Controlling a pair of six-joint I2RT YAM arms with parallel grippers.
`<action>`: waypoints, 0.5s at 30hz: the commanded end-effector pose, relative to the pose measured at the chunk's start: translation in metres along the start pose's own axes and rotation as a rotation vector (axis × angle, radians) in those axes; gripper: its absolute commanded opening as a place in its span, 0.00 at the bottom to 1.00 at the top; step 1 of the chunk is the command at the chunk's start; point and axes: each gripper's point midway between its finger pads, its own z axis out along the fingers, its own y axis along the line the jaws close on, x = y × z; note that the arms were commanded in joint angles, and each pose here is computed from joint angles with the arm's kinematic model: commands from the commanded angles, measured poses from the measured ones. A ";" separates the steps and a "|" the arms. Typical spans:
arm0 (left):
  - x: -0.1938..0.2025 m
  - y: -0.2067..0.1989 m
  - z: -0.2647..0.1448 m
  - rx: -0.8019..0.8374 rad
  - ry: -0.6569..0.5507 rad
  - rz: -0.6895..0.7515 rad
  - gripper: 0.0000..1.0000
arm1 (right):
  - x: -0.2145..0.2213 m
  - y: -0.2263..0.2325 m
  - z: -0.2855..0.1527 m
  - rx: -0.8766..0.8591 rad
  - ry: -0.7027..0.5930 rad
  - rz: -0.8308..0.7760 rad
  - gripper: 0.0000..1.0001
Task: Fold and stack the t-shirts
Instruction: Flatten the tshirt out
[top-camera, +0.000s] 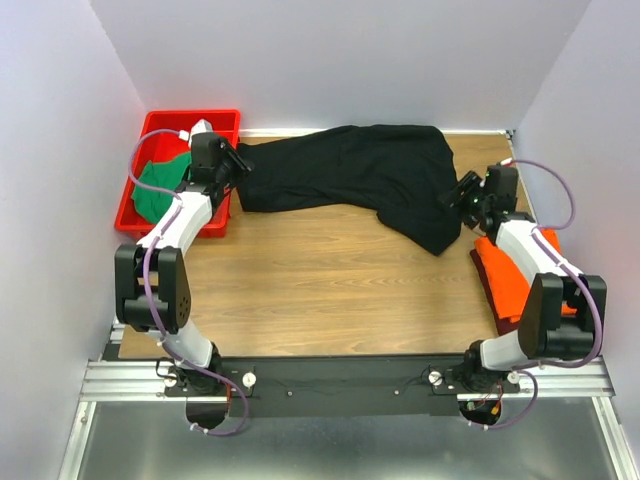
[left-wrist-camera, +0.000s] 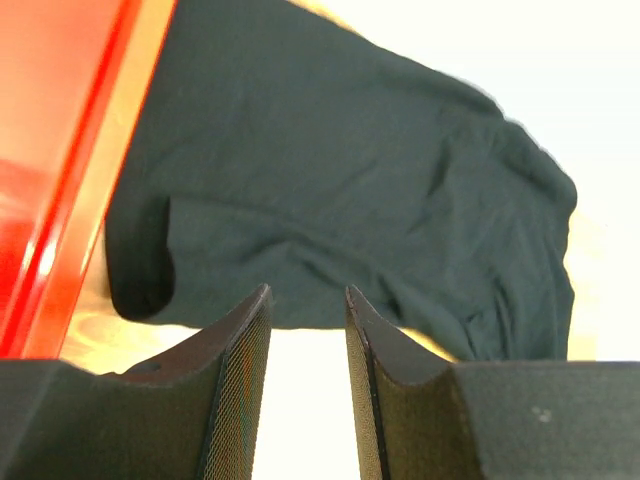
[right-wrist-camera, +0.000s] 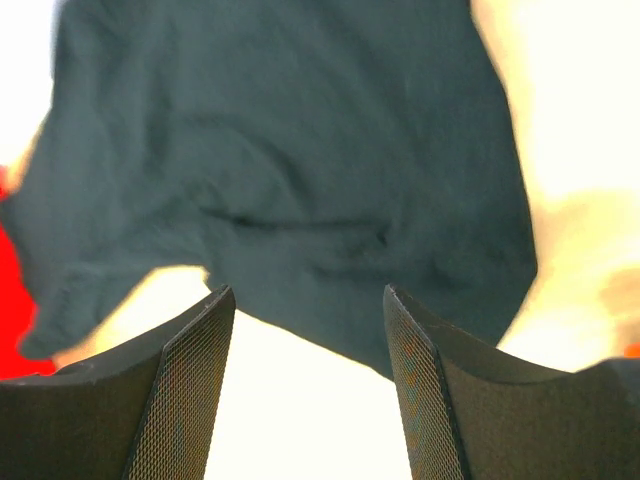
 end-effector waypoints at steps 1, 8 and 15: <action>-0.006 0.028 -0.010 -0.222 -0.044 0.059 0.43 | 0.038 -0.014 -0.007 0.072 0.068 -0.052 0.68; -0.003 0.034 0.022 -0.364 -0.007 0.127 0.42 | 0.091 -0.026 -0.010 0.119 0.134 -0.068 0.67; 0.028 0.044 0.069 -0.499 0.068 0.205 0.42 | 0.102 -0.040 -0.013 0.148 0.141 -0.090 0.68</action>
